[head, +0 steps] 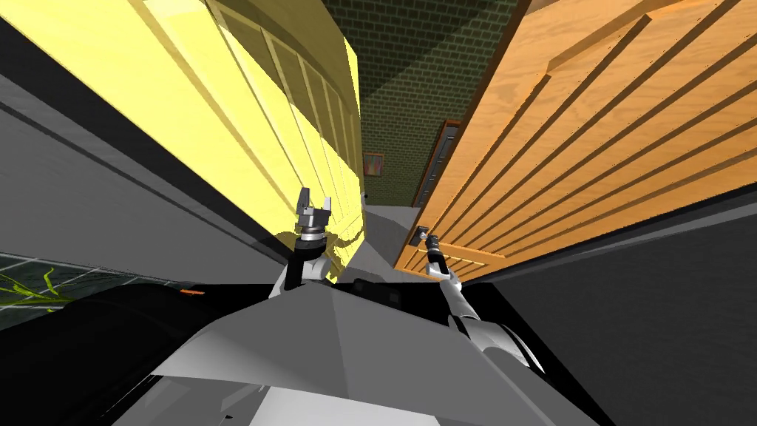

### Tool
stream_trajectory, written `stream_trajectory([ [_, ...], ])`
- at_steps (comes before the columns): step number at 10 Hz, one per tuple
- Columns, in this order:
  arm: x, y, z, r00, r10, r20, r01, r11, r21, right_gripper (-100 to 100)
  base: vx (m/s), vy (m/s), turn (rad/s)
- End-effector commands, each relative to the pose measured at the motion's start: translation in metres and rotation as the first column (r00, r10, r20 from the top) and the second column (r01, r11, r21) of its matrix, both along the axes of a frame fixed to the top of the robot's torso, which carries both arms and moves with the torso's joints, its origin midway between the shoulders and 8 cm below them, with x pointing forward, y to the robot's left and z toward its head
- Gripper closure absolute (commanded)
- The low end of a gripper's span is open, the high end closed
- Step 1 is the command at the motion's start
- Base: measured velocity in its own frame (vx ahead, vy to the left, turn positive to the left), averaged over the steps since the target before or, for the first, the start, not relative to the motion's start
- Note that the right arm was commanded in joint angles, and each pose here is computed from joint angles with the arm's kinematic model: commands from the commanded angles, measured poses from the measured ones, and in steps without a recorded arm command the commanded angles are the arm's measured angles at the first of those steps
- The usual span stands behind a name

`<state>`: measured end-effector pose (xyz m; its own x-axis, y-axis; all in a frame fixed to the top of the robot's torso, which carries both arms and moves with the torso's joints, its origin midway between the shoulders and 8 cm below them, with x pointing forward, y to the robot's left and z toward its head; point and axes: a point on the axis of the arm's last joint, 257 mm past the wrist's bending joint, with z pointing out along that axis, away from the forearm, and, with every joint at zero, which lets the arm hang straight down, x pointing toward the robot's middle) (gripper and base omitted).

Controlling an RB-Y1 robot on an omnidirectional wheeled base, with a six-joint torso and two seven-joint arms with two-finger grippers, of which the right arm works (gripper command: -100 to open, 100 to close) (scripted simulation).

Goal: Push the door open

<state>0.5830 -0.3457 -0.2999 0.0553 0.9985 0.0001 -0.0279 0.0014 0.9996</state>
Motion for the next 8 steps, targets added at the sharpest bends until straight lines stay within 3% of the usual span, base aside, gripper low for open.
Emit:
stream_trajectory([
  [1,0.008,0.013,0.003,1.0,-0.002,0.004,0.002,1.0,-0.002,100,0.157,-0.004,-0.231],
  [2,0.007,0.014,0.003,1.0,0.009,0.0,-0.009,1.0,0.001,-100,-0.05,0.017,-0.031],
  [8,0.014,0.031,0.003,0.9989,0.043,-0.016,-0.043,0.999,0.002,-100,-0.189,0.02,0.016],
])
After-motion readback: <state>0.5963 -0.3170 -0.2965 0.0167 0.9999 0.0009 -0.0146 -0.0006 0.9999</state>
